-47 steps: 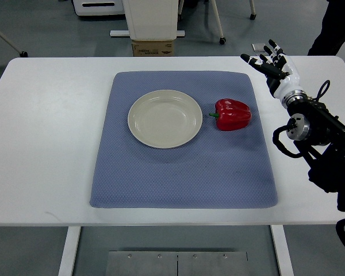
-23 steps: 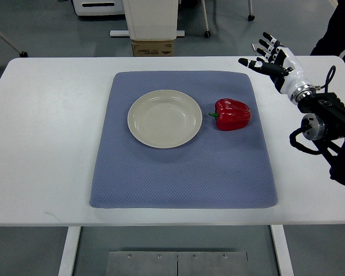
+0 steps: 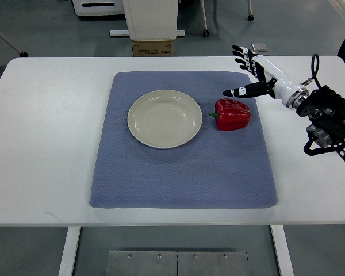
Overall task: Place red pepper on plate with right hand
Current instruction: 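Move the right hand over the red bell pepper and lower it, then close the right hand fingers around the red pepper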
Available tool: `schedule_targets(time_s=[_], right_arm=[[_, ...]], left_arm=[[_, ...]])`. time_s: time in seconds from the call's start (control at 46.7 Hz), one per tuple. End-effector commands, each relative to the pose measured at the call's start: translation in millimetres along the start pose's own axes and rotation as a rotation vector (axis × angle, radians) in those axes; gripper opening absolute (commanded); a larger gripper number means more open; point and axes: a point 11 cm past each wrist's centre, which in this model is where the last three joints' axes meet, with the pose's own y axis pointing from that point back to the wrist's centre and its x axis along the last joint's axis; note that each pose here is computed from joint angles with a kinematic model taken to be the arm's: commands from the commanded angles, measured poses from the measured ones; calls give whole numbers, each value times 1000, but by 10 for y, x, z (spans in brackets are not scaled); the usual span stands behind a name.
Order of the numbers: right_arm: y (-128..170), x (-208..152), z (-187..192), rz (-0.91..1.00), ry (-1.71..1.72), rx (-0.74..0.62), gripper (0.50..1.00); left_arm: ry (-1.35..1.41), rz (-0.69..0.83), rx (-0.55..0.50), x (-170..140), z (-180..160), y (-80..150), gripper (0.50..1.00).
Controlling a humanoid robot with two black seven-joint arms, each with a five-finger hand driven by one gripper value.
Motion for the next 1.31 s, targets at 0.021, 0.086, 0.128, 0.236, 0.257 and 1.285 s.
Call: schedule_targets(time_s=[0.021, 0.086, 0.128, 0.236, 0.257, 1.285], right_arm=[[-19, -78, 14, -51, 69, -20, 996], [-34, -101, -7, -72, 103, -19, 995], [-33, -118, -4, -88, 127, -21, 995], [-10, -191, 53, -137, 197, -33, 998], [-4, -208, 69, -148, 213, -38, 998], [138, -267, 362, -259, 400, -144, 922]], left_arm=[[0, 0, 0, -1, -2, 0, 1000], [0, 0, 0, -1, -2, 0, 1000], [0, 0, 0, -1, -2, 0, 1000], [0, 0, 0, -1, -2, 0, 1000], [0, 0, 0, -1, -2, 0, 1000], [0, 0, -1, -1, -1, 0, 1000]])
